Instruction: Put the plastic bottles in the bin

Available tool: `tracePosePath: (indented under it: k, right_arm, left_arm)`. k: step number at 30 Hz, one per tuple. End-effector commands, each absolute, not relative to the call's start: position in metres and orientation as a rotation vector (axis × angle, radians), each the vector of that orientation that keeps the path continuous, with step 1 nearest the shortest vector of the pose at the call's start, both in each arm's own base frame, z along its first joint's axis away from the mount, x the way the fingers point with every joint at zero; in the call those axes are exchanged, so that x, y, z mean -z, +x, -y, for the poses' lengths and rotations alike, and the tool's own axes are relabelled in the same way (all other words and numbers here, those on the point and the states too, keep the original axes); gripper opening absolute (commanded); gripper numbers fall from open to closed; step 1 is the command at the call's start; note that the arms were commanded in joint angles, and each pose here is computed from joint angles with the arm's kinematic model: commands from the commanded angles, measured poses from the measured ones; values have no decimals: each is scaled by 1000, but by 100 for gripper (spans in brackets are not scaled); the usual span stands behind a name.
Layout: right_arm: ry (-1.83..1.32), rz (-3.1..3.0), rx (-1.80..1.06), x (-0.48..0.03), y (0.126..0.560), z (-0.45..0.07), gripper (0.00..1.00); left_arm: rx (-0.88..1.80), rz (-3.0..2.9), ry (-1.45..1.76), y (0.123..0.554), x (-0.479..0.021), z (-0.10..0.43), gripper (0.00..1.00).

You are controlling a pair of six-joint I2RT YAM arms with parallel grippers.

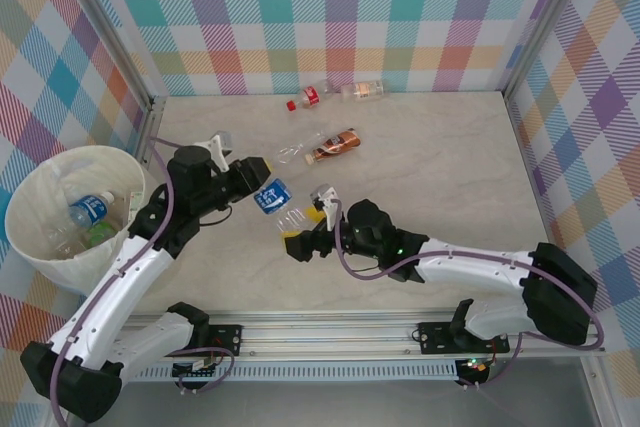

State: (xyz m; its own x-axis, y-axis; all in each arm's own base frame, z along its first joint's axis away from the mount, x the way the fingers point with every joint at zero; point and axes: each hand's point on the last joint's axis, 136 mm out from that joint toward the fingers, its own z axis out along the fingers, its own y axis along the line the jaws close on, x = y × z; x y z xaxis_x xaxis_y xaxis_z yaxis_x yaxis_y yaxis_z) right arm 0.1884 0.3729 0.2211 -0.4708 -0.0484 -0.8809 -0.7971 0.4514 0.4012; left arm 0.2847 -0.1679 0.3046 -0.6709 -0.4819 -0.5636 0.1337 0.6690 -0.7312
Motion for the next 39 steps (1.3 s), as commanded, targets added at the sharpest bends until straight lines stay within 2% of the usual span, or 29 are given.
tracePosePath:
  k: [1, 9, 17, 25, 35, 39]
  right_arm:
    - [-705, -1825, -1027, -241, 191, -357, 100]
    - [-519, -1830, -823, -243, 208, -304, 100]
    - [-255, -1877, -667, -226, 230, -261, 100]
    - [-154, -1905, -652, -213, 236, -248, 100]
    - [-148, -1943, -609, -206, 245, -252, 100]
    - [-165, -1959, -593, -202, 249, -259, 100]
  left_arm:
    - [887, -2077, -223, 281, -321, 155, 0]
    - [790, -1900, -194, 272, -386, 130, 0]
    - [852, -1787, -117, 249, -449, 129, 0]
    - [331, -1676, -219, 228, -497, 41, 0]
    - [23, -1604, -307, 197, -520, -17, 0]
    - [-224, -1557, -384, 182, -535, -54, 0]
